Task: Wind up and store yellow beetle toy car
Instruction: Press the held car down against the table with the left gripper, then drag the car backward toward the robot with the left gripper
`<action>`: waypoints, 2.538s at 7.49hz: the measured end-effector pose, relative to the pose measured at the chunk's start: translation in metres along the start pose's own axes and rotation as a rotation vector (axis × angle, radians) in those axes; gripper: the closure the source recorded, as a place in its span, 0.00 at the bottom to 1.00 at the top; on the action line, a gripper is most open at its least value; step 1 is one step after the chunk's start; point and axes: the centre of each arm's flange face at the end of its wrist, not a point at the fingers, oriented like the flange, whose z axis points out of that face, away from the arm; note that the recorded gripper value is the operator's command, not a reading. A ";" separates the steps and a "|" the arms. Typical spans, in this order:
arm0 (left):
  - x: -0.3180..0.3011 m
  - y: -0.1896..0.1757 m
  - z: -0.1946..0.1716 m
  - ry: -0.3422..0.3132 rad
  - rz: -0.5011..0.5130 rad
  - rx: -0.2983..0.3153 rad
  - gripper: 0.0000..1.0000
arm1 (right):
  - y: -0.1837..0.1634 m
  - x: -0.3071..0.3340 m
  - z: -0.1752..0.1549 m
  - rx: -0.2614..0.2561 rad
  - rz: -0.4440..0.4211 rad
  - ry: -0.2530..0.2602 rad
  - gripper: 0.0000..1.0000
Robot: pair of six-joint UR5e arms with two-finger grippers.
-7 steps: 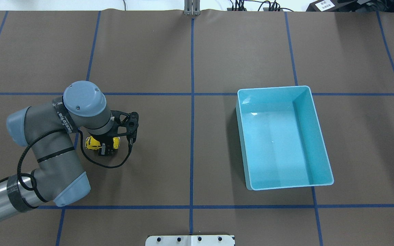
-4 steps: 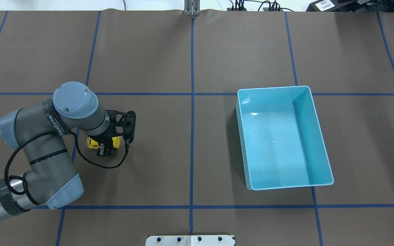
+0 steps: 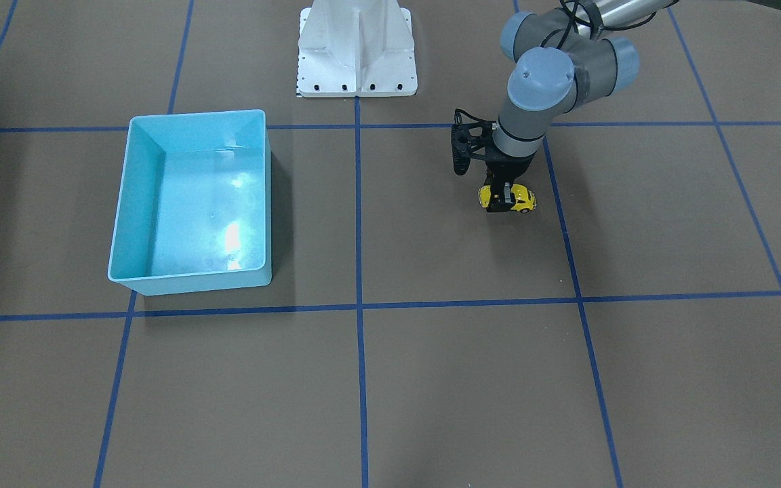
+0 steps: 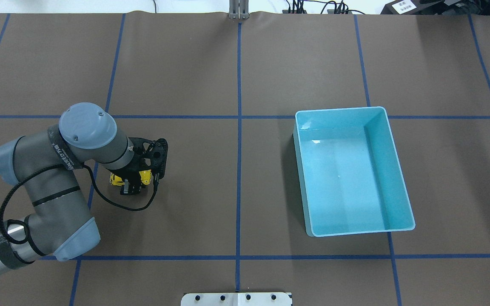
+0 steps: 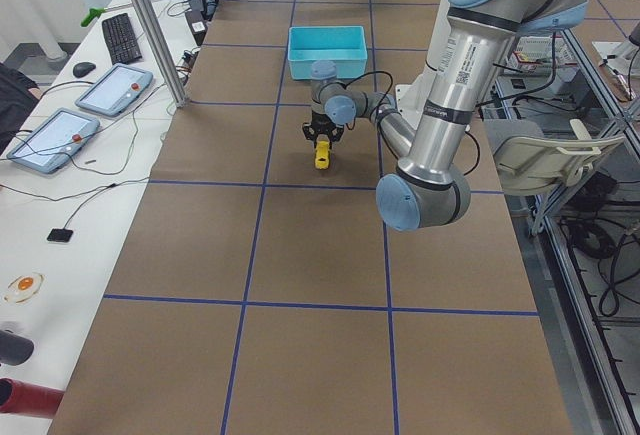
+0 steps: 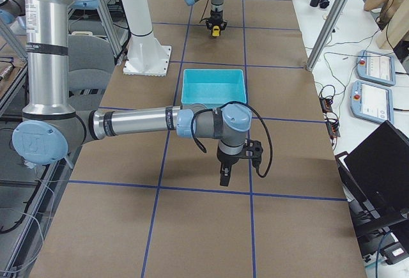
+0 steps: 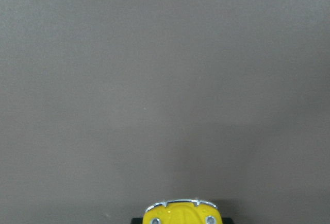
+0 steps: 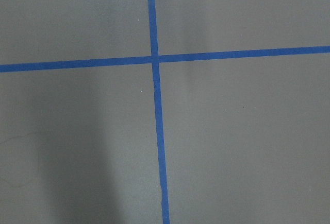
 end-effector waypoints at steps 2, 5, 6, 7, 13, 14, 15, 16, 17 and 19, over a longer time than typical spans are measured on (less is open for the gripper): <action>0.002 0.002 0.003 0.022 -0.004 0.004 1.00 | 0.000 0.000 0.000 0.000 -0.001 0.000 0.00; 0.002 0.002 0.005 0.024 -0.001 0.020 1.00 | 0.000 -0.002 -0.002 0.005 -0.004 -0.001 0.00; 0.001 0.001 0.007 0.024 0.003 0.028 1.00 | 0.000 -0.002 -0.003 0.006 -0.005 -0.001 0.00; 0.000 0.001 0.012 0.023 0.007 0.038 1.00 | 0.000 -0.003 -0.003 0.007 -0.006 -0.001 0.00; -0.005 0.003 0.024 0.004 -0.027 0.087 1.00 | -0.001 -0.004 -0.005 0.011 -0.009 -0.002 0.00; -0.005 0.002 0.024 0.003 -0.031 0.094 1.00 | -0.001 -0.004 -0.005 0.011 -0.010 -0.002 0.00; -0.004 0.002 0.023 0.011 -0.035 0.103 1.00 | -0.001 -0.005 -0.005 0.012 -0.010 -0.003 0.00; -0.003 0.002 0.023 0.024 -0.037 0.112 1.00 | -0.001 -0.005 -0.006 0.013 -0.011 -0.003 0.00; -0.002 0.005 0.024 0.031 -0.039 0.118 1.00 | -0.001 -0.005 -0.006 0.013 -0.011 -0.003 0.00; 0.000 0.014 0.025 0.027 -0.038 0.135 1.00 | -0.001 -0.005 -0.006 0.013 -0.011 -0.004 0.00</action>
